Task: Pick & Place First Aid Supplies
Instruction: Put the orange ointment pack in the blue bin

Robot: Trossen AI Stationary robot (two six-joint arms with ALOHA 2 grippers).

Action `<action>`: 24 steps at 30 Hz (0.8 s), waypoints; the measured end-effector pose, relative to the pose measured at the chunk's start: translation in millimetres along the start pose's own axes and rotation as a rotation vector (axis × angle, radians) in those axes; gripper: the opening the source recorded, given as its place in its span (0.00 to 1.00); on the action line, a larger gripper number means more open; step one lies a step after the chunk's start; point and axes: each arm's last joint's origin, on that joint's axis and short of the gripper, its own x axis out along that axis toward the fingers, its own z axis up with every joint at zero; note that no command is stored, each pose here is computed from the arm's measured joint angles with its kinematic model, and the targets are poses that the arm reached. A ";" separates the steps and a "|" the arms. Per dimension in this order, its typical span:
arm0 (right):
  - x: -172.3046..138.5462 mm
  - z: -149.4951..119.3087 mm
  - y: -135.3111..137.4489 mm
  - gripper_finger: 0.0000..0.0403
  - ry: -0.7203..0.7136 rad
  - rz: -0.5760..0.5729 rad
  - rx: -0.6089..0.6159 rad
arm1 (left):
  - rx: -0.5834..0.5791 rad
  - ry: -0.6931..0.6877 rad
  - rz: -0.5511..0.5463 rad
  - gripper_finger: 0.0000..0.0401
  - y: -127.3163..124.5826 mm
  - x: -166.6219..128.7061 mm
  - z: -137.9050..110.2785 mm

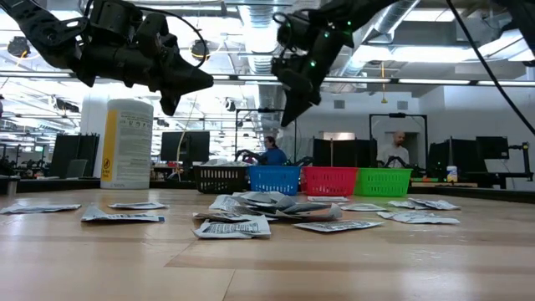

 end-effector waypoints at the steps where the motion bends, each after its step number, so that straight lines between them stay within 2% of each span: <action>1: 0.3 -0.9 -6.2 0.00 -0.001 -0.009 0.033 | 0.000 0.000 0.000 0.11 0.0 0.0 0.0; 9: 6.0 0.0 -38.9 0.00 -0.081 -0.050 0.293 | 0.005 -0.015 0.045 0.11 1.3 0.0 0.4; 14: 5.4 2.1 -37.5 0.03 -0.096 -0.040 0.222 | 0.008 -0.017 0.053 0.11 1.5 0.0 0.5; 24: 5.2 4.7 -33.5 0.28 -0.114 -0.033 0.203 | 0.004 -0.016 0.050 0.11 0.8 0.2 0.3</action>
